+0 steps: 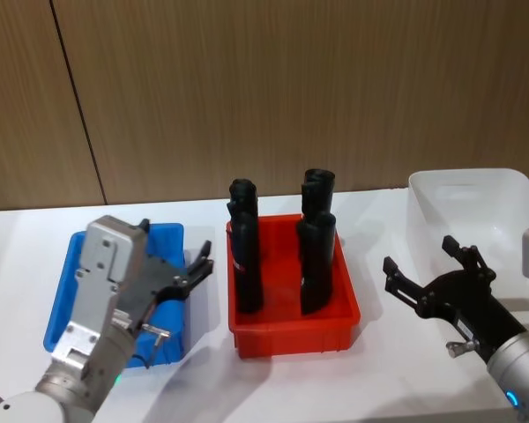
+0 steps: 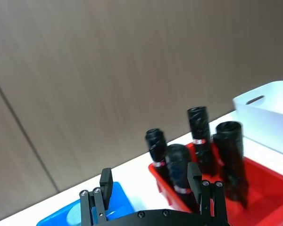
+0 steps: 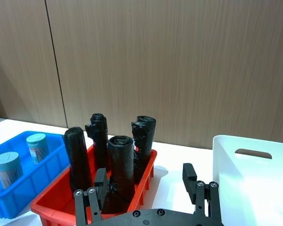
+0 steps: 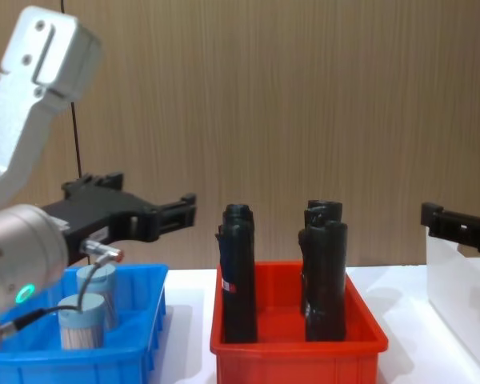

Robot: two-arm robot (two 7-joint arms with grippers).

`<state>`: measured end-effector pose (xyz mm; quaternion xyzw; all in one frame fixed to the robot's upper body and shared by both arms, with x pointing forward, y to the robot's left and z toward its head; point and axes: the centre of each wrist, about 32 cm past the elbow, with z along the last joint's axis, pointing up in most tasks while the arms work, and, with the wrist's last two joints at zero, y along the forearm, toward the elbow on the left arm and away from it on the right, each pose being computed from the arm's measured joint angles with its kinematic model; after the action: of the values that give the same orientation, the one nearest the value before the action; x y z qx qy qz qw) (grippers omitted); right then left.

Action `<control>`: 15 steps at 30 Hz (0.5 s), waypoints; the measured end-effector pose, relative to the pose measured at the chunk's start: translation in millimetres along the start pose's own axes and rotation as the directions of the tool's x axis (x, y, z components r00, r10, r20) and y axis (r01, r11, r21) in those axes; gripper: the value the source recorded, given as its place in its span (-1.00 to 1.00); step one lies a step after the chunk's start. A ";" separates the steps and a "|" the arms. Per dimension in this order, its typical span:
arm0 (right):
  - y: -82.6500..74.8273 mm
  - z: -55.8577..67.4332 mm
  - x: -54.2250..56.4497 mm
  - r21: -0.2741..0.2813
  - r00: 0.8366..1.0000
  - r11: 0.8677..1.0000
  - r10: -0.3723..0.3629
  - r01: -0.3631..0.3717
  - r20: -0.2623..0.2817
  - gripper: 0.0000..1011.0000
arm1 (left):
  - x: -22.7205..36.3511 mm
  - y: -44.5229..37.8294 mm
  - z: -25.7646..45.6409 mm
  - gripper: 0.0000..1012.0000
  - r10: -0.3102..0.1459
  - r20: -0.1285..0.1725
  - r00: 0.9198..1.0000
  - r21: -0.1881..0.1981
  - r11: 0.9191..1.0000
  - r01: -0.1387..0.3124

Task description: Pick the cotton swabs from the blue box and place them into the white box.

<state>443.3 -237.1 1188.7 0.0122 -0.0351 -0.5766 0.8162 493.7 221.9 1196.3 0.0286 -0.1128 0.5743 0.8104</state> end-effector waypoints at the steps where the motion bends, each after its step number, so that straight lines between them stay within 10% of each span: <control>1: 0.0 0.0 0.0 0.000 1.000 1.000 0.000 0.000 0.000 0.98 | 1.0 0.4 -0.4 0.98 0.006 -0.001 1.000 0.003 1.000 -0.006; 15: 0.0 0.0 0.0 0.000 1.000 1.000 0.000 0.000 0.000 0.98 | 24.7 3.7 -7.0 0.98 0.139 -0.065 0.988 0.122 0.984 -0.131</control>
<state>443.3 -237.1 1188.7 0.0122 -0.0351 -0.5766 0.8162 499.0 247.2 1194.5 0.0474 -0.0507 0.6342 0.7701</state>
